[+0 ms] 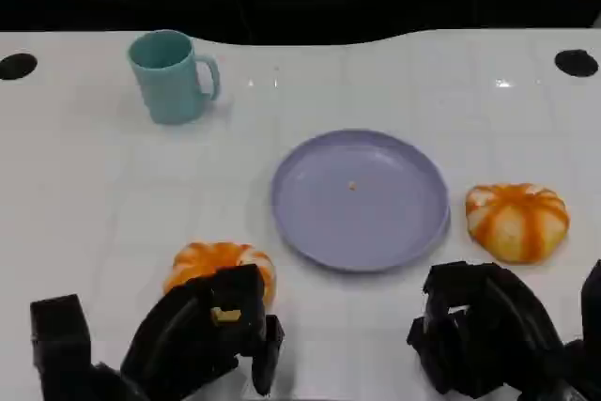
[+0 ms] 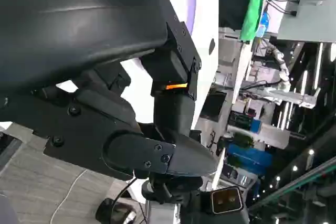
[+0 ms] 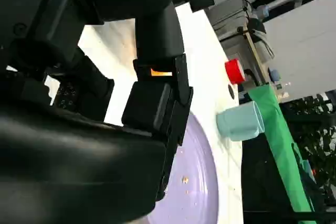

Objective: Grasp the bread from the table and place it into the plate.

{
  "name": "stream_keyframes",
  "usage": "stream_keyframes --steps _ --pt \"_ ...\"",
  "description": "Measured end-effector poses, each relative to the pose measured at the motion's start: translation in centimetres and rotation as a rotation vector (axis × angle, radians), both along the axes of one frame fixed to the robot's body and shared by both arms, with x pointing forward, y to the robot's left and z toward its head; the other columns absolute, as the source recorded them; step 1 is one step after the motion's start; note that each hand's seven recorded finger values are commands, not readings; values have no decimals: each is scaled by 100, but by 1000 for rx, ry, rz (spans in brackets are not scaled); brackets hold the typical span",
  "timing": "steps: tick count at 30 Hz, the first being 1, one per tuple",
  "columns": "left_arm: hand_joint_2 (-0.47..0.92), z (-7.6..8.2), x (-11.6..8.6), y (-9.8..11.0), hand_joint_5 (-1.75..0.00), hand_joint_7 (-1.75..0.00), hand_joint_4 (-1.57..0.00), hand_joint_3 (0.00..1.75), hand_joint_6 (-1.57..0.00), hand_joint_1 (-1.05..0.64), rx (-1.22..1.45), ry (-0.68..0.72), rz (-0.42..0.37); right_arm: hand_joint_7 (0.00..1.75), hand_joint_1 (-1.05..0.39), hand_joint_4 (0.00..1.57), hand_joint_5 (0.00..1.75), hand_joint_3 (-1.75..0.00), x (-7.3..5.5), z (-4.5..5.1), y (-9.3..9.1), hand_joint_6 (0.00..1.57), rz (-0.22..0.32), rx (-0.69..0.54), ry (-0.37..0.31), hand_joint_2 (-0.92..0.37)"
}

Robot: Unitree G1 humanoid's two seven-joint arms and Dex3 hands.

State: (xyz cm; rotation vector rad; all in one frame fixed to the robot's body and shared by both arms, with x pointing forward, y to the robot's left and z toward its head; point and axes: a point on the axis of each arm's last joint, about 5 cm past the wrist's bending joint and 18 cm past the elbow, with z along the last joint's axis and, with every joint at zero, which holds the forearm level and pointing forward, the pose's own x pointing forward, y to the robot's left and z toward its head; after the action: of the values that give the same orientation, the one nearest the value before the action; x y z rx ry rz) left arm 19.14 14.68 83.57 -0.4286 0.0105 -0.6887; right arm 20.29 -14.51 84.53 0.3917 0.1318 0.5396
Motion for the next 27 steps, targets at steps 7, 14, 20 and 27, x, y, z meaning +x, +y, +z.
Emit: stream_keyframes --steps 7,14,20,27 --pt "83 2 0 1 -172 -148 -102 25 -95 -78 1 -4 1 103 -105 148 143 -143 0 0 0 157 0 0 0 -4" --pt "83 3 2 2 -173 -148 -102 25 -95 -78 1 -5 0 102 -105 148 144 -144 1 1 1 157 -1 0 0 -4" --pt "85 3 3 10 -172 -147 -102 22 -95 -79 1 -6 4 102 -105 148 143 -144 3 1 1 157 0 0 0 -3" --pt "90 5 4 17 -168 -139 -98 12 -91 -80 -2 -9 10 100 -105 147 143 -144 4 2 1 157 0 2 -1 -3"
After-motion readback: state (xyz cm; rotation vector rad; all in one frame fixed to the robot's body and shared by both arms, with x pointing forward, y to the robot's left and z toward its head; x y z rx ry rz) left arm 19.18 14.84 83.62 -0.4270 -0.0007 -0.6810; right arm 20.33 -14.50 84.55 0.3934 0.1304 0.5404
